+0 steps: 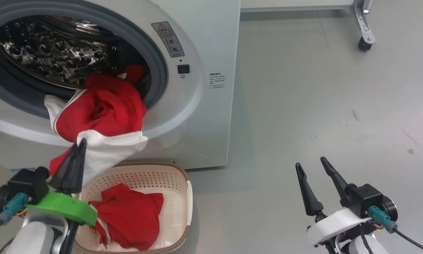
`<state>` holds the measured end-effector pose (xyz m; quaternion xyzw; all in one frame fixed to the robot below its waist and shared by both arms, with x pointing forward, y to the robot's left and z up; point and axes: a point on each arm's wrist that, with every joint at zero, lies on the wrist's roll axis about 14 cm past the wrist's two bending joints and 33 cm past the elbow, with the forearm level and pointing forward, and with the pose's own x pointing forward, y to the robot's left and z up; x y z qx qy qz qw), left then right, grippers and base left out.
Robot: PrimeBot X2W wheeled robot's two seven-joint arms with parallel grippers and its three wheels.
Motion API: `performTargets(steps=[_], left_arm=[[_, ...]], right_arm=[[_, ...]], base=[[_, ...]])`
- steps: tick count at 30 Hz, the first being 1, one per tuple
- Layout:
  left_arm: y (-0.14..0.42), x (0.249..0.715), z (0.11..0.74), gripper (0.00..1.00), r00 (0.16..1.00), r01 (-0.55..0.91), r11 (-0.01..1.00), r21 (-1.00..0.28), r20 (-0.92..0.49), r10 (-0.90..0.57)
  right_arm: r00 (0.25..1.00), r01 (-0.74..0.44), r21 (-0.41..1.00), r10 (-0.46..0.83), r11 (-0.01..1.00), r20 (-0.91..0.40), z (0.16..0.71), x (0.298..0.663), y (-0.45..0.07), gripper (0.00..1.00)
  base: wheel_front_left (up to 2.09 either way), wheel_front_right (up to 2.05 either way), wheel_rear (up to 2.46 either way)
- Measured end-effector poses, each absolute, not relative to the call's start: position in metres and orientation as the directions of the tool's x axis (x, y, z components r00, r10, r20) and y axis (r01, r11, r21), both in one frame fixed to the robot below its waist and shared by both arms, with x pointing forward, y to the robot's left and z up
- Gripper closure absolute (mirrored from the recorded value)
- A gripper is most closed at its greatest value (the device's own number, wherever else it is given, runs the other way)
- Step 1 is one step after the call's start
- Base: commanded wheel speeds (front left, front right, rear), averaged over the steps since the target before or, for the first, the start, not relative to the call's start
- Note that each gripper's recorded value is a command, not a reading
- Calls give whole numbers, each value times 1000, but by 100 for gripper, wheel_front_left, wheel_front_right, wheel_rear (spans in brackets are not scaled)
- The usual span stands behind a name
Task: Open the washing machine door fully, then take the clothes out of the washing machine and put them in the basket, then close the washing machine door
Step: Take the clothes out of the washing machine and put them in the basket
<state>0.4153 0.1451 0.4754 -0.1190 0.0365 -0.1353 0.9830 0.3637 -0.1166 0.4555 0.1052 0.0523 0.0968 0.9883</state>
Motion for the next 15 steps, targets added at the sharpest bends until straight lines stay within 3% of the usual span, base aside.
performTargets(steps=[9, 15], left_arm=[[157, 427, 560, 100, 952, 252, 950, -183, 224, -210], [159, 426, 588, 100, 933, 245, 953, -179, 312, -181]], right_arm=[[973, -193, 217, 215, 957, -82, 456, 365, -113, 0], [972, -198, 217, 220, 956, -81, 456, 365, -112, 0]], base=[[0, 0, 0], [0, 0, 0]])
